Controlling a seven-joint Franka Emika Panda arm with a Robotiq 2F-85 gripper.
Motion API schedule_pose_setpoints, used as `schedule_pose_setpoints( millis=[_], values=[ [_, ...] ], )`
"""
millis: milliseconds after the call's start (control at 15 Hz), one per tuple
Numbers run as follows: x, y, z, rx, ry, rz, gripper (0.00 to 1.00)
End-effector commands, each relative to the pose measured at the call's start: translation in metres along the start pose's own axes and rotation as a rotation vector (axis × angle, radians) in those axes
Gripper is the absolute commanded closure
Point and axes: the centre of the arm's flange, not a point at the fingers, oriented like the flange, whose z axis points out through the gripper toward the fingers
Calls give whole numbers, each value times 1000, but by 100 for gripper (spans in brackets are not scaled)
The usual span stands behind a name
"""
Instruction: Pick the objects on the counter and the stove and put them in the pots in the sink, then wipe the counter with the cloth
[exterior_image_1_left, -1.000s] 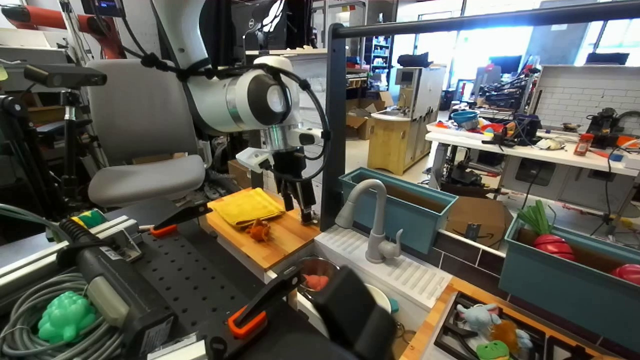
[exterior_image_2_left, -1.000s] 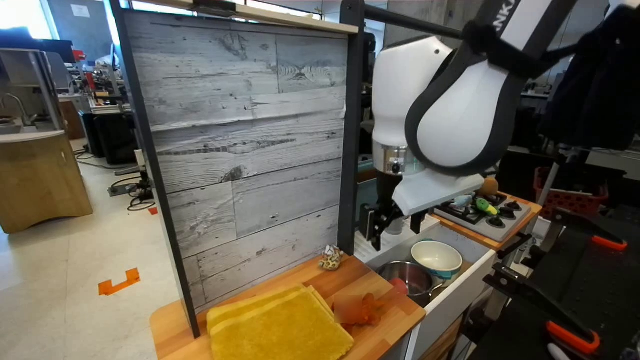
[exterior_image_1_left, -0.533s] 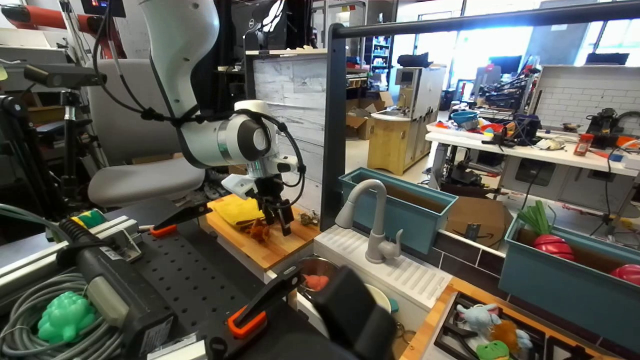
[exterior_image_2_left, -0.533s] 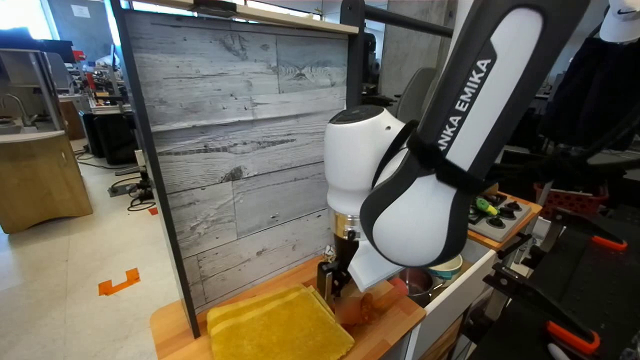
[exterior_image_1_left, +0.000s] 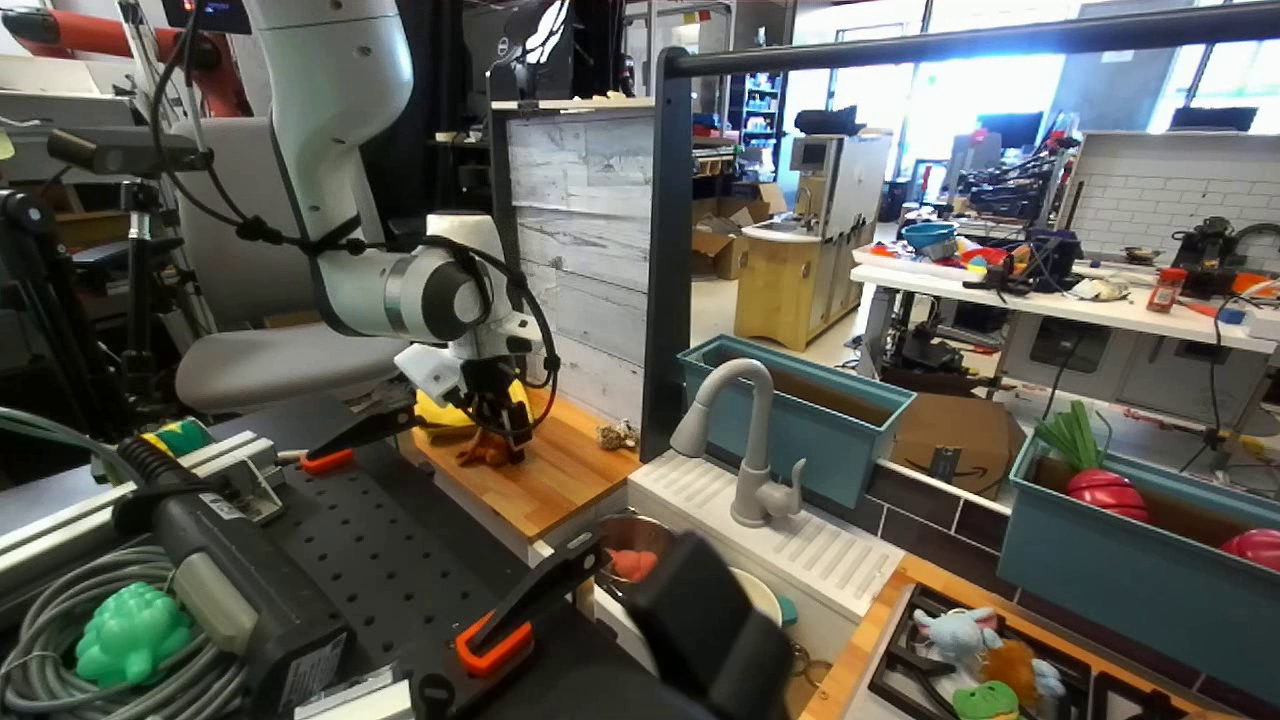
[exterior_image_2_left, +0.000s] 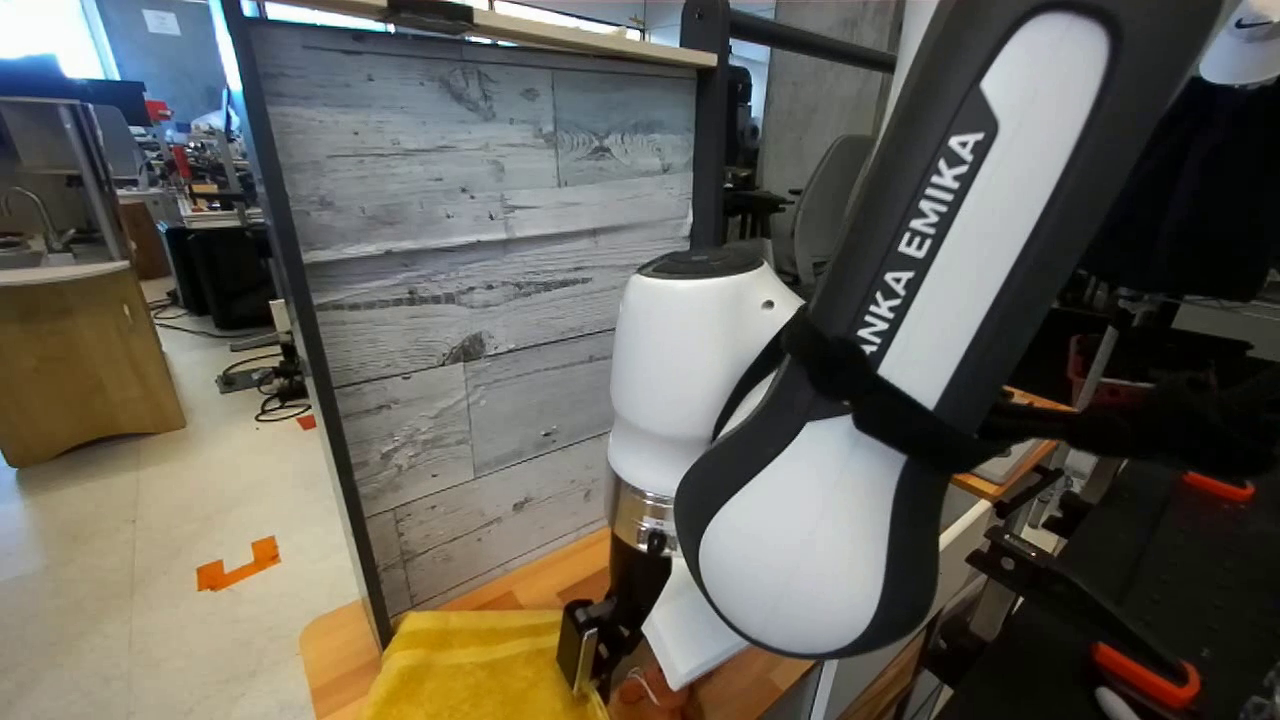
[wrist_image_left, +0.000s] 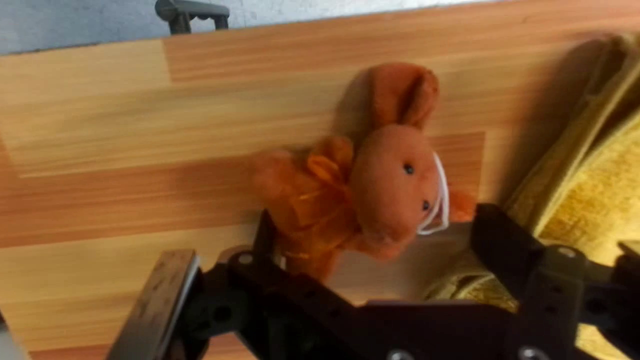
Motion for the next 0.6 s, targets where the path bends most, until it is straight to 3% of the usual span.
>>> schedule_pose_setpoints(
  millis=[0,533],
  values=[
    [-9,7,-9,77,-61,26,34],
    [-11,44,-30,145,-134,104,95]
  ],
)
